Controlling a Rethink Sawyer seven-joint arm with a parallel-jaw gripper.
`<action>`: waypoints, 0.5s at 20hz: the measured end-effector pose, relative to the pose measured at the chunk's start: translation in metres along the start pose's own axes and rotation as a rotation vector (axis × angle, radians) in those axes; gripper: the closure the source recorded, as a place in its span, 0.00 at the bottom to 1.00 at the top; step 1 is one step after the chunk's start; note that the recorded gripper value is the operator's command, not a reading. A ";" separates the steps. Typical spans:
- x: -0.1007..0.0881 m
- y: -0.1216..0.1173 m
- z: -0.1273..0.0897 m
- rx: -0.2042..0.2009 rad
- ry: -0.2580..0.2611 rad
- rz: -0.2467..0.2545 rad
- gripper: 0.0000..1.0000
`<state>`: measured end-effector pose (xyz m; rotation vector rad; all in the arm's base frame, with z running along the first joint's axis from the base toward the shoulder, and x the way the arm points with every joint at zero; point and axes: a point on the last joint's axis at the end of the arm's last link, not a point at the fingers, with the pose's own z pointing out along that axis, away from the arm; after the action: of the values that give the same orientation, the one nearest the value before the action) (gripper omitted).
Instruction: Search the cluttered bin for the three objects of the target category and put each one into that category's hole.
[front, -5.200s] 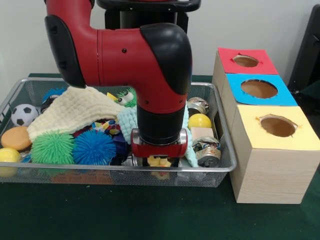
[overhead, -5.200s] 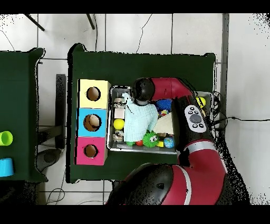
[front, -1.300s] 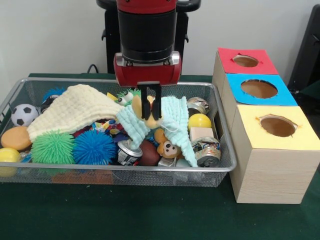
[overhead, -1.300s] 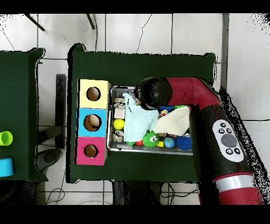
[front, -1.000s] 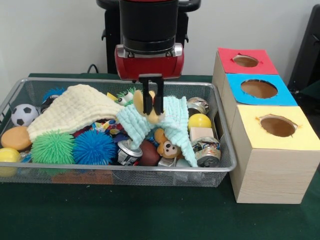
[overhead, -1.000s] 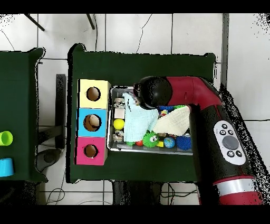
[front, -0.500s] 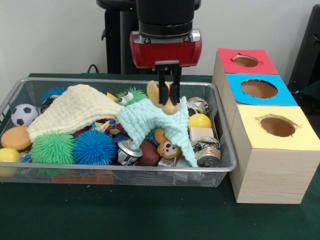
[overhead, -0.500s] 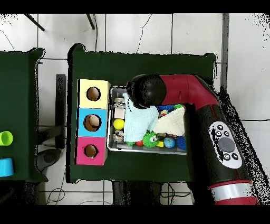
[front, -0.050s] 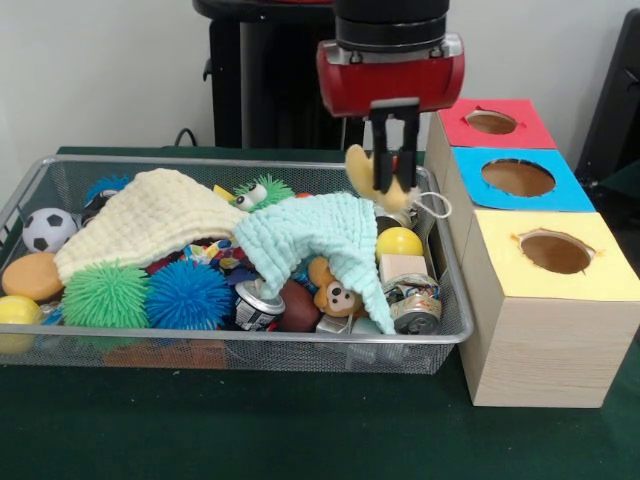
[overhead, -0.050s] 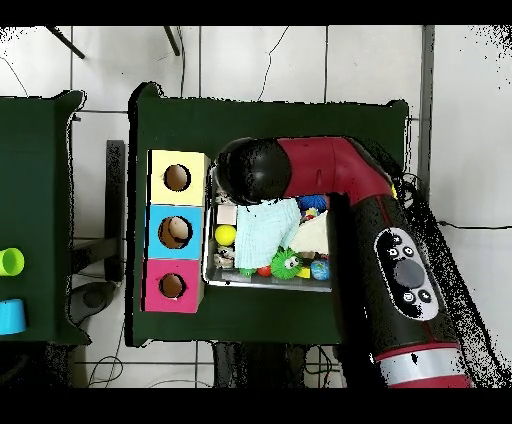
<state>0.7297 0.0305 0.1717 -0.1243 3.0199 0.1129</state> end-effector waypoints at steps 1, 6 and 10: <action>-0.001 0.003 -0.001 -0.001 -0.001 -0.003 1.00; -0.006 0.028 -0.009 -0.016 -0.011 -0.019 1.00; -0.006 0.049 -0.010 -0.028 -0.008 -0.034 1.00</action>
<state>0.7307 0.0787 0.1861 -0.1768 3.0070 0.1522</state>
